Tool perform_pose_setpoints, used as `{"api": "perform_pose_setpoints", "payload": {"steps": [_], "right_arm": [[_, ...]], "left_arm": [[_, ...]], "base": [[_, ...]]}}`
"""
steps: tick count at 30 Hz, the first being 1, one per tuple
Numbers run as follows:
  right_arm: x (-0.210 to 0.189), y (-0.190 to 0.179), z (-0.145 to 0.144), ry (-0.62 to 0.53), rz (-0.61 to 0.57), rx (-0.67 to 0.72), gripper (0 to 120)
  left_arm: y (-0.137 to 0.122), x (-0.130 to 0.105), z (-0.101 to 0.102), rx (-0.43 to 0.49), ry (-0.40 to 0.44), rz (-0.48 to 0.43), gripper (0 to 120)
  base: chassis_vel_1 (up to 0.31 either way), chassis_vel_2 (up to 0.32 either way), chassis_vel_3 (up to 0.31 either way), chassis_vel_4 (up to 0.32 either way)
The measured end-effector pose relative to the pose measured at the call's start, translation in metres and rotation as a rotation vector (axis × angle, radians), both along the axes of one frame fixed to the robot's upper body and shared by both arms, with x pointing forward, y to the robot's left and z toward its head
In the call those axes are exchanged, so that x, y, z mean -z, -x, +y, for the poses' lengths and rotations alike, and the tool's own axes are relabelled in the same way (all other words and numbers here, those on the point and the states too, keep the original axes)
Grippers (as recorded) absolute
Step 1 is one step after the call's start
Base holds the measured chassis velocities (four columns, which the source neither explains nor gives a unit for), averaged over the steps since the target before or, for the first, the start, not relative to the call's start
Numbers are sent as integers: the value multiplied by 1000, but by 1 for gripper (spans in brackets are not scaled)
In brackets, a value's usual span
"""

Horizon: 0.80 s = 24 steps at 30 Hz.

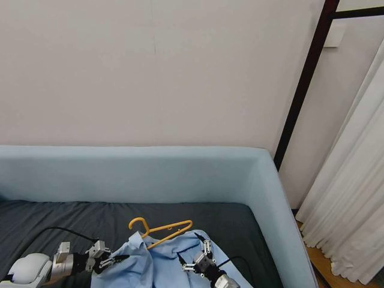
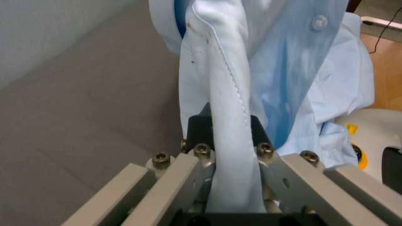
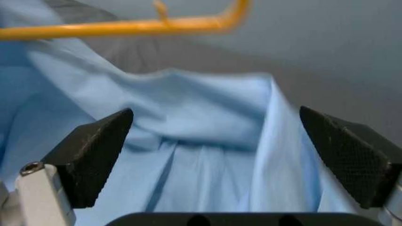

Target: Pick up the clothes from the sofa and hang them on the clothes hanger.

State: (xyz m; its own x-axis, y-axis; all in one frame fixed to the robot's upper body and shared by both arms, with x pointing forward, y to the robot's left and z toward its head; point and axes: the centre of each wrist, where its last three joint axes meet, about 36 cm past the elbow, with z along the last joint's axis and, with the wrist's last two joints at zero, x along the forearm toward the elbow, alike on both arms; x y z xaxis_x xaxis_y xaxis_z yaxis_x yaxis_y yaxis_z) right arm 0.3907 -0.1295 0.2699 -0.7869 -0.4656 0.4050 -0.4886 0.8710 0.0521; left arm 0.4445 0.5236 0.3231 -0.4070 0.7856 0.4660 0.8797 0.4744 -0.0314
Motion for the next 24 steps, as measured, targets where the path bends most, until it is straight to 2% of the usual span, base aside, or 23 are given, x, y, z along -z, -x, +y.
{"api": "perform_pose_setpoints", "payload": {"steps": [3, 4, 6, 12, 15, 17, 18, 21, 24], "right_arm": [[-25, -39, -4, -189, 293, 155, 100], [-25, -39, -4, -189, 293, 155, 100], [-34, -65, -13, -259, 387, 244, 100], [-50, -101, -35, -355, 461, 339, 100], [-52, -107, -40, -352, 471, 370, 100], [-48, -111, -44, -264, 486, 404, 100], [-48, -111, -44, -264, 486, 404, 100], [-30, -110, -43, -122, 493, 404, 100], [-16, -109, -39, -62, 483, 387, 100]], "left_arm": [[0, -1, 1, 3, -5, -6, 1], [0, -1, 1, 3, -5, -6, 1], [-1, -2, 0, 5, -6, -10, 1], [-2, -2, -1, 14, -10, -17, 1], [-2, -2, -1, 16, -11, -18, 1], [-2, -2, -2, 19, -11, -19, 1], [-2, -2, -2, 19, -11, -19, 1], [-3, -2, -4, 25, -13, -23, 1], [-2, -2, -6, 31, -15, -22, 1]], "base": [[0, 0, 0, 0], [0, 0, 0, 0], [0, 0, 0, 0], [0, 0, 0, 0], [0, 0, 0, 0], [0, 0, 0, 0], [0, 0, 0, 0], [0, 0, 0, 0], [0, 0, 0, 0]]}}
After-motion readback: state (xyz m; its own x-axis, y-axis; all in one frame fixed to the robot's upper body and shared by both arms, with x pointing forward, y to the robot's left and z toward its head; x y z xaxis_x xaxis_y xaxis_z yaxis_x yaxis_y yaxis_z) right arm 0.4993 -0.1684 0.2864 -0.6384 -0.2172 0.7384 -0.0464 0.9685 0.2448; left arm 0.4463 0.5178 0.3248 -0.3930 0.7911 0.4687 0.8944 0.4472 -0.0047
